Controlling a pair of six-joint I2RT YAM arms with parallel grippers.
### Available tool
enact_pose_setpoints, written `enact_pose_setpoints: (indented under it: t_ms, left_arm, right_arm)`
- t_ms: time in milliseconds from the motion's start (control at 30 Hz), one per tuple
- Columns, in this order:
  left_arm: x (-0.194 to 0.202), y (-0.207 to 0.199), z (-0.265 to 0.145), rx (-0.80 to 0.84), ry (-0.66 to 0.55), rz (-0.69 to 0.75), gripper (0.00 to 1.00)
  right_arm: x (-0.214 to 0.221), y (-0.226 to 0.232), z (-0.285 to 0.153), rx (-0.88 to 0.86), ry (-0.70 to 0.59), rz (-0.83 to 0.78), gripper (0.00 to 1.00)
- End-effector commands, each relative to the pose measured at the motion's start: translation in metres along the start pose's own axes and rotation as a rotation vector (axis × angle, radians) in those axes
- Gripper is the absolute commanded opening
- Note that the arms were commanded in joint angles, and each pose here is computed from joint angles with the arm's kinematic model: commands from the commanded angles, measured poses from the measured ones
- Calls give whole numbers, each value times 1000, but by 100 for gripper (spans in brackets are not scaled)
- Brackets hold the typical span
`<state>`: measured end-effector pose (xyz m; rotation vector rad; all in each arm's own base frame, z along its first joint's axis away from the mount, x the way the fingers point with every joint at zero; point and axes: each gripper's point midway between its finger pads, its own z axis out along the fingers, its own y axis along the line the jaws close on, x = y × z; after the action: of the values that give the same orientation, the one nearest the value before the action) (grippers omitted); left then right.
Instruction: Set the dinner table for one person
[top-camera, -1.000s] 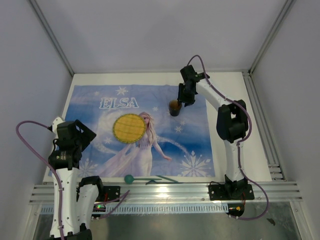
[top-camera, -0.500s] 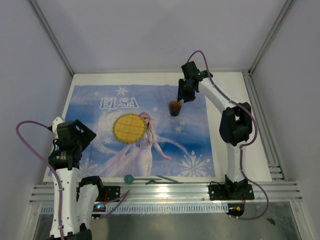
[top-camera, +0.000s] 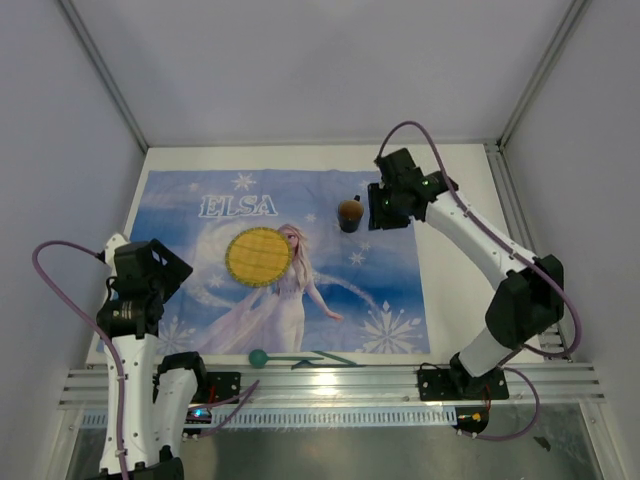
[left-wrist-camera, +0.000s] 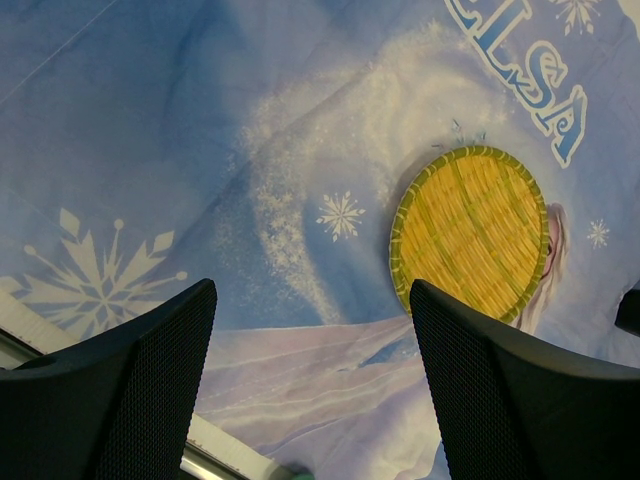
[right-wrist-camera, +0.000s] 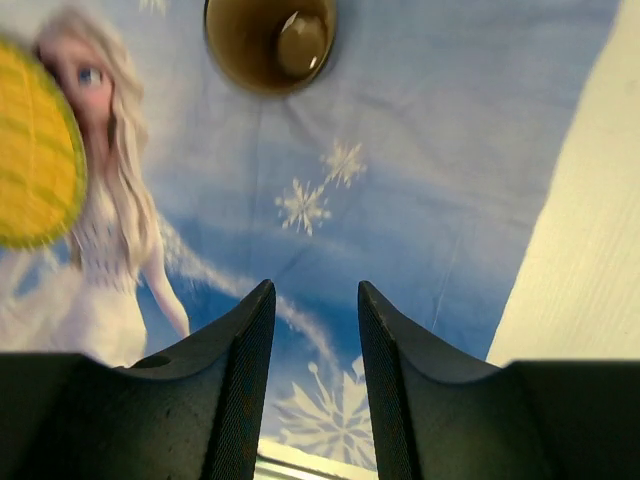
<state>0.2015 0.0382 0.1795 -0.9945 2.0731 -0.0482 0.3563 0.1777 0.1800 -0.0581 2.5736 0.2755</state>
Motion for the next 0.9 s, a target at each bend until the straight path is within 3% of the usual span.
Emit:
enact_pose_setpoints:
  t_ms: [0, 100, 300, 633, 867]
  left_arm:
    - [-4, -5, 3, 12, -15, -12, 81]
    - [-2, -4, 5, 7, -3, -8, 81]
    - [0, -5, 7, 6, 13, -3, 81]
    - [1, -4, 8, -1, 19, -1, 81]
    - [2, -5, 10, -2, 30, 3, 81]
  right_arm:
    - [55, 27, 3, -112, 61, -221, 43]
    - [89, 47, -10, -231, 74, -348, 43]
    - [130, 79, -33, -393, 88, -452, 43]
    - [213, 116, -45, -449, 190, -578, 42]
    - [257, 125, -32, -372, 219, -733, 40]
